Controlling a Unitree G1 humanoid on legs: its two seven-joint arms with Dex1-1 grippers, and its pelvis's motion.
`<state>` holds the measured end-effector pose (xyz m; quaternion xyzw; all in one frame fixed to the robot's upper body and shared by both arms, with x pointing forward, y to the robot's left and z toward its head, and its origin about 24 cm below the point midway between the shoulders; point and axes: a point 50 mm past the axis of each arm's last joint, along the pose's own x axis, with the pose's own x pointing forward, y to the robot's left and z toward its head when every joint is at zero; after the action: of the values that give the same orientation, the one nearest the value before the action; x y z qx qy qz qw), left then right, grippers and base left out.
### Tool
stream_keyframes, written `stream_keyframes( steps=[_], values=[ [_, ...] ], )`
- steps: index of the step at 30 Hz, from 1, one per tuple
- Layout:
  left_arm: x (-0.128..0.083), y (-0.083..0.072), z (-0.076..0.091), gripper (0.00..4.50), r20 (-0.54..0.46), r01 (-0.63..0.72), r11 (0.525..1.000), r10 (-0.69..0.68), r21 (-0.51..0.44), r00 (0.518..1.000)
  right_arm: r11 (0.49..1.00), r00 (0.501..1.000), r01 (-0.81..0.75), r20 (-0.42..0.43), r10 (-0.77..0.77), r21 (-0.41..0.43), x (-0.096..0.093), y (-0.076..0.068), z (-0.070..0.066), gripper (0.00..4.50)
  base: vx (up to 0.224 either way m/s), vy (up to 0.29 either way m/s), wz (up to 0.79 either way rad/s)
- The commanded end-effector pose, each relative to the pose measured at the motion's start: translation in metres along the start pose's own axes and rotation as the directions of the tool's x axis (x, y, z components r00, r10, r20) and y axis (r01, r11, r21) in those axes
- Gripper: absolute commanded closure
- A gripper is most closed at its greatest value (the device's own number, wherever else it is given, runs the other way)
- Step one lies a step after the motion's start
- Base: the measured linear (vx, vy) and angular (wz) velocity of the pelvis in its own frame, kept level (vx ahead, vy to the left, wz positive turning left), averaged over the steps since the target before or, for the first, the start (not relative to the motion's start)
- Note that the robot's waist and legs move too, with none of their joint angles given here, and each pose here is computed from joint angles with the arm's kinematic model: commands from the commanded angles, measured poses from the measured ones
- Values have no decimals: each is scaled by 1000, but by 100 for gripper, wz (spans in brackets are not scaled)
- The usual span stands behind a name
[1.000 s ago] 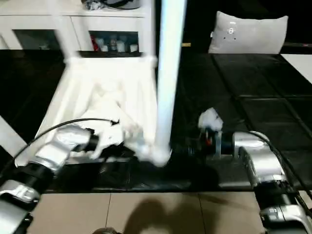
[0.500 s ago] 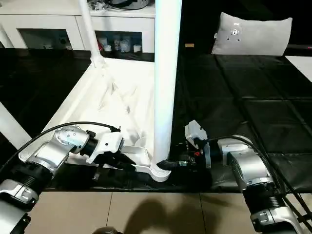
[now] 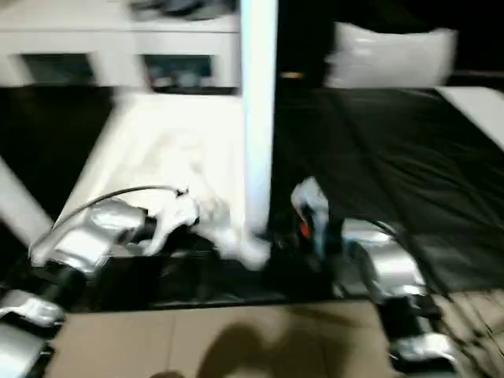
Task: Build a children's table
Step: Rotate leg to tighten
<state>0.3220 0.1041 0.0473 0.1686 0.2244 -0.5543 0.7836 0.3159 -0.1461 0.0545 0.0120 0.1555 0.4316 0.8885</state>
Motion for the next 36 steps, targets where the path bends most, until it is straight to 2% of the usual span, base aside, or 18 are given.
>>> stream_keyframes(
  steps=[1, 2, 4, 5, 6, 7, 9, 11, 13, 16, 17, 19, 21, 25, 28, 31, 32, 36],
  values=[
    [11, -5, 23, 450, 77, 0, 1000, -1, 18, 997, 987, 985, 161, -69, -160, 18, 13, -4, -7, 255, 0, 0, 0],
    [17, -4, 27, 450, 76, -68, 998, 69, -8, 995, 960, 961, 272, -71, -268, 60, 20, -8, -9, 255, 0, 0, 0],
    [21, -3, 29, 450, 78, -112, 994, 113, -21, 991, 951, 952, 304, -39, -302, 57, 27, -6, -7, 255, 0, 0, 0],
    [23, -3, 30, 450, 79, -122, 992, 125, -31, 989, 946, 947, 320, -25, -319, 58, 30, -5, -6, 222, 0, 0, 0],
    [24, -3, 30, 450, 79, -132, 991, 134, -33, 988, 945, 947, 321, -22, -320, 62, 32, -3, -5, 222, 0, 0, 0],
    [24, -3, 31, 450, 80, -142, 989, 144, -32, 986, 946, 948, 317, -22, -316, 65, 34, -1, -5, 188, 0, 0, 0],
    [24, -3, 31, 450, 82, -148, 989, 150, -31, 985, 951, 954, 300, -15, -300, 70, 36, 2, -4, 185, 0, 0, 0],
    [22, -3, 30, 450, 96, -146, 989, 145, -7, 985, 967, 969, 228, 68, -236, 118, 34, 7, 3, 159, 0, 0, 0],
    [20, -2, 28, 450, 97, -149, 988, 146, 28, 985, 973, 975, 190, 88, -203, 131, 29, 7, 4, 142, 0, 0, 0],
    [17, -1, 24, 450, 87, -145, 986, 138, 79, 987, 984, 983, 141, 101, -151, 105, 21, 6, 4, 129, 0, 0, 0],
    [13, -3, 16, 450, 77, -87, 985, 77, 146, 994, 993, 990, 102, 93, -108, 67, 7, 0, 3, 104, 0, 0, 0],
    [8, -3, 11, 450, 75, -47, 984, 35, 172, 997, 998, 995, 56, 83, -59, 39, -6, -3, 3, 104, 0, 0, 0],
    [2, -5, 8, 450, 69, 24, 982, -37, 189, 997, 996, 998, -57, 26, 59, -67, -22, -2, 1, 90, 0, 0, 0],
    [-4, -8, 3, 450, 33, 119, 966, -130, 229, 991, 981, 988, -152, -18, 151, -121, -36, -1, 1, 90, 0, 0, 0],
    [-10, -12, -2, 450, -7, 232, 935, -239, 269, 971, 953, 966, -256, -55, 251, -162, -49, 1, 2, 90, 0, 0, 0],
    [-14, -15, -6, 450, -36, 297, 909, -299, 293, 953, 937, 949, -313, -78, 304, -156, -52, 3, 2, 90, 0, 0, 0],
    [-18, -16, -9, 450, -83, 359, 881, -351, 307, 933, 920, 929, -368, -94, 358, -137, -54, 4, 1, 90, 0, 0, 0],
    [-21, -17, -10, 450, -135, 413, 850, -391, 326, 911, 889, 894, -446, -108, 436, -103, -56, 6, 1, 107, 0, 0, 0]
  ],
)
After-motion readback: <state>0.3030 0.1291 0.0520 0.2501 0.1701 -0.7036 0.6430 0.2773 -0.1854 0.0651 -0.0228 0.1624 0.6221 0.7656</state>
